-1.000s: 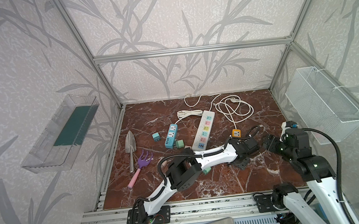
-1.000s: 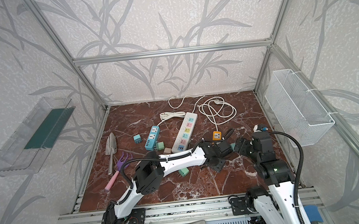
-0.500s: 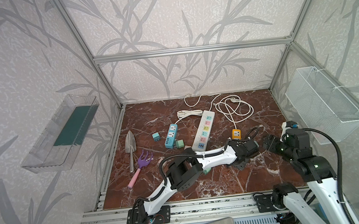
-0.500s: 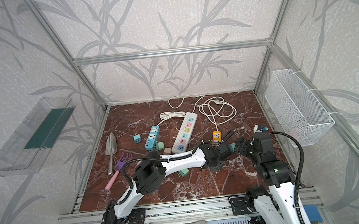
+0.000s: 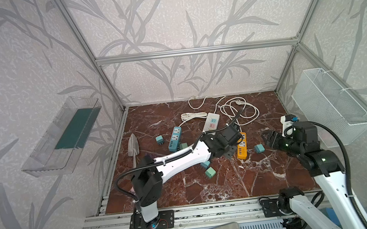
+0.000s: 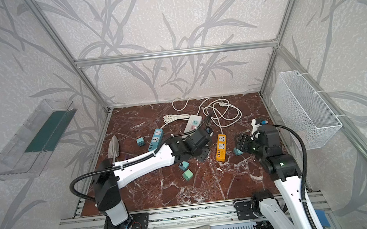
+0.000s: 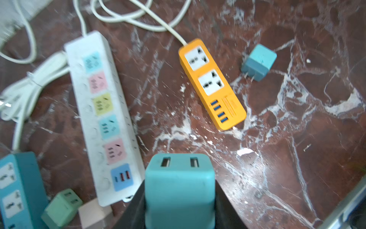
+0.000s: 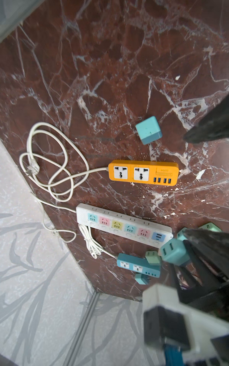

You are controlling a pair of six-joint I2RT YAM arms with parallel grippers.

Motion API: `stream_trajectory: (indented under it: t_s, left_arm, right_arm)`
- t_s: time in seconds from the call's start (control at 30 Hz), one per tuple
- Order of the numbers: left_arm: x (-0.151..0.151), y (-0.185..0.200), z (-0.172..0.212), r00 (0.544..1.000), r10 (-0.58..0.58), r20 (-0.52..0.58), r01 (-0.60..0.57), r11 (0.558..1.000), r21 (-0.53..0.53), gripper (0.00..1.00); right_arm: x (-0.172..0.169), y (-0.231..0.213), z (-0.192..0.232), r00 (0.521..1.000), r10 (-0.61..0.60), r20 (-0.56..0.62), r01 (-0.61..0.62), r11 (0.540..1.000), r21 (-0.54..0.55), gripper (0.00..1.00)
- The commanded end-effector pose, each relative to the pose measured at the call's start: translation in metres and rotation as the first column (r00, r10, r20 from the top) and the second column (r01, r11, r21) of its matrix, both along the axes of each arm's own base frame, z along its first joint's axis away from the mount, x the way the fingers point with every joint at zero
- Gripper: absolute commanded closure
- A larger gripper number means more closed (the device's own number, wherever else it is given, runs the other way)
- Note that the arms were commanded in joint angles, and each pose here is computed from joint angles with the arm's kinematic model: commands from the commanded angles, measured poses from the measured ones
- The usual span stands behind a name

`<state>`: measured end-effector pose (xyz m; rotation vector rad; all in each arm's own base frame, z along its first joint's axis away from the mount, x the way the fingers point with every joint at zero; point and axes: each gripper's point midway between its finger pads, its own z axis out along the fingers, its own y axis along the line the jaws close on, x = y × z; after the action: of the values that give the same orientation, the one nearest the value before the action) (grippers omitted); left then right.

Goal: Insert the plug

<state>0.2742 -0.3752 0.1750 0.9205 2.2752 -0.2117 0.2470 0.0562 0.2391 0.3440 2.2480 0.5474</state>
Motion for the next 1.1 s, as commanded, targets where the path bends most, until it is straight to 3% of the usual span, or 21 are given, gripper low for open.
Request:
stream_trajectory:
  t_s: [0.0, 0.07, 0.13, 0.2, 0.23, 0.33, 0.53, 0.63, 0.87, 1.07]
  left_arm:
    - [0.002, 0.006, 0.038, 0.968, -0.138, 0.208, 0.153, 0.986, -0.059, 1.0]
    - [-0.004, 0.005, 0.051, 0.904, -0.206, 0.376, 0.264, 0.958, -0.109, 1.0]
    - [-0.015, 0.007, 0.055, 0.803, -0.27, 0.532, 0.382, 0.918, -0.111, 1.0]
    - [-0.024, 0.009, 0.055, 0.721, -0.319, 0.616, 0.453, 0.889, -0.07, 1.0]
    - [-0.028, 0.009, 0.051, 0.702, -0.349, 0.621, 0.479, 0.876, -0.049, 1.0]
    - [-0.037, 0.011, 0.043, 0.698, -0.403, 0.592, 0.526, 0.849, -0.041, 1.0]
    - [-0.043, 0.011, 0.046, 0.693, -0.394, 0.604, 0.56, 0.822, -0.106, 1.0]
    - [-0.045, 0.01, 0.044, 0.693, -0.398, 0.6, 0.568, 0.815, -0.116, 1.0]
    - [-0.047, 0.011, 0.046, 0.691, -0.399, 0.603, 0.572, 0.811, -0.119, 1.0]
    - [-0.046, 0.011, 0.047, 0.687, -0.395, 0.61, 0.572, 0.812, -0.117, 1.0]
  right_arm:
    - [0.004, 0.026, 0.008, 0.99, 0.135, 0.03, -0.137, 0.989, 0.061, 0.51]
    - [0.006, 0.035, 0.009, 0.983, 0.177, 0.049, -0.181, 0.98, 0.077, 0.67]
    - [0.006, 0.046, 0.012, 0.973, 0.219, 0.071, -0.224, 0.971, 0.082, 0.78]
    - [0.008, 0.057, 0.013, 0.96, 0.263, 0.093, -0.271, 0.959, 0.079, 0.84]
    - [0.007, 0.065, 0.013, 0.95, 0.297, 0.102, -0.305, 0.949, 0.076, 0.86]
    - [0.001, 0.092, 0.015, 0.909, 0.396, 0.131, -0.405, 0.913, 0.048, 0.85]
    - [-0.013, 0.139, 0.004, 0.815, 0.565, 0.129, -0.57, 0.821, 0.007, 0.52]
    - [-0.017, 0.154, -0.002, 0.783, 0.612, 0.108, -0.617, 0.787, 0.009, 0.44]
    - [-0.015, 0.173, -0.015, 0.755, 0.652, 0.061, -0.655, 0.755, 0.041, 0.45]
    - [-0.013, 0.184, -0.021, 0.746, 0.664, 0.04, -0.665, 0.743, 0.077, 0.61]
